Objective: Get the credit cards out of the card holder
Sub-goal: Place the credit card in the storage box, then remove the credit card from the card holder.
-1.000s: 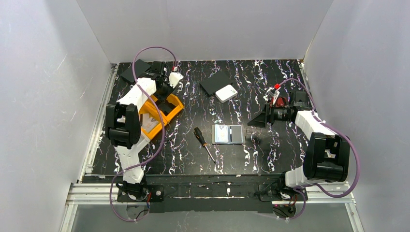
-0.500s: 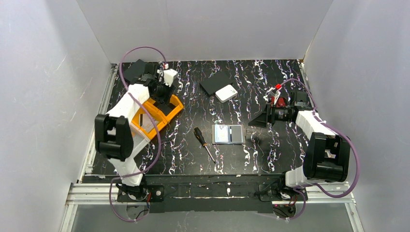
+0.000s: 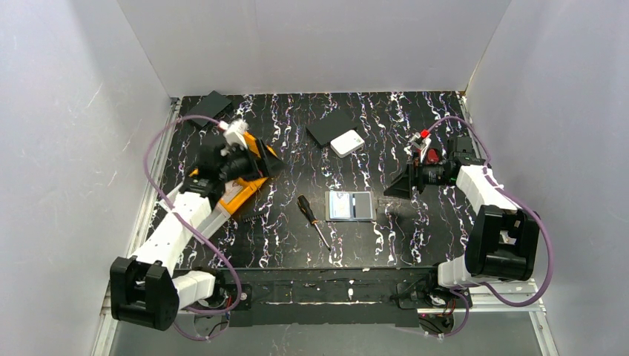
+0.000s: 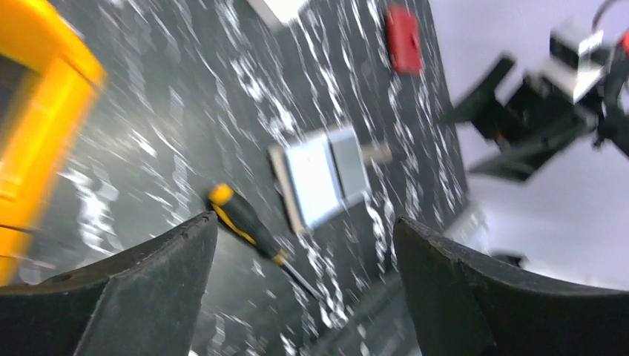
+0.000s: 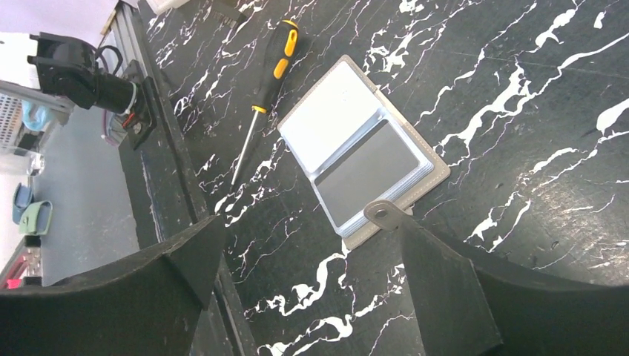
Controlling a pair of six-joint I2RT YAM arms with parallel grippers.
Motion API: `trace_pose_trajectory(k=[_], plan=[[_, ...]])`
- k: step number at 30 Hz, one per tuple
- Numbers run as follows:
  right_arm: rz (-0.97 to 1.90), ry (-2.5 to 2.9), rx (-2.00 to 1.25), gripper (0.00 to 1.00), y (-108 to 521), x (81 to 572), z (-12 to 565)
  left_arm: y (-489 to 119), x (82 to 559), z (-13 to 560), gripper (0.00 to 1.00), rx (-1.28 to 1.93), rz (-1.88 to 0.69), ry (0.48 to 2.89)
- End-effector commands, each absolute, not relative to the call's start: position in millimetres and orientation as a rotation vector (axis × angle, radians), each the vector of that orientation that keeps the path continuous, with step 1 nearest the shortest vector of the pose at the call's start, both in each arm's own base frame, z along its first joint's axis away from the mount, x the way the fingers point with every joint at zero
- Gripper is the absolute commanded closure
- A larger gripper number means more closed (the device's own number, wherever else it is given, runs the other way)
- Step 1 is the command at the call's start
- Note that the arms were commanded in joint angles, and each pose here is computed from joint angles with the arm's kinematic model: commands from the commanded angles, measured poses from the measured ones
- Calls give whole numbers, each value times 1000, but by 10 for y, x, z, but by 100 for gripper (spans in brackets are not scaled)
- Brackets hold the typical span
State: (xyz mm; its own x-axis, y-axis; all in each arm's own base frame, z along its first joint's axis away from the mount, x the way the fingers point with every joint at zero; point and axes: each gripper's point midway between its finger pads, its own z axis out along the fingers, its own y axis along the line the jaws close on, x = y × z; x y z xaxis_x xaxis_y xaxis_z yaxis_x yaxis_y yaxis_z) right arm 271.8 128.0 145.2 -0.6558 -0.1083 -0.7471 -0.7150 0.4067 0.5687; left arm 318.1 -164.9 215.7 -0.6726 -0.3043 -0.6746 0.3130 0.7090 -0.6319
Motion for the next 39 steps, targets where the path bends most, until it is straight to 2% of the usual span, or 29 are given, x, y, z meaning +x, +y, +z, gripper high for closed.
trace_pose_trajectory(k=[1,4,6,10,13,16,25,32,39], plan=[[1184,1936,-813,7,1296,2662,1652,-2364,2601,2123,18,67,-1262,2151],[1173,1912,-838,13,1329,2639,1664,-2604,2419,1852,27,84,-1171,2241],[1165,1918,-830,18,1334,2648,1637,-2689,2395,1667,30,40,-1111,2286],[1138,1947,-823,29,1333,2687,1554,-2978,2409,1426,43,40,-1032,2380],[1134,1974,-824,42,1344,2697,1495,-3234,2415,1269,50,81,-956,2502],[1127,2000,-841,56,1382,2695,1434,-3367,2411,1031,52,121,-889,2587],[1035,2103,-1071,81,1813,2570,1092,-3364,2522,693,50,175,-714,2628],[951,2185,-1138,90,1990,2552,859,-3495,2510,634,50,229,-788,2601],[930,2259,-1119,92,1981,2574,711,-3536,2512,551,52,241,-799,2609]])
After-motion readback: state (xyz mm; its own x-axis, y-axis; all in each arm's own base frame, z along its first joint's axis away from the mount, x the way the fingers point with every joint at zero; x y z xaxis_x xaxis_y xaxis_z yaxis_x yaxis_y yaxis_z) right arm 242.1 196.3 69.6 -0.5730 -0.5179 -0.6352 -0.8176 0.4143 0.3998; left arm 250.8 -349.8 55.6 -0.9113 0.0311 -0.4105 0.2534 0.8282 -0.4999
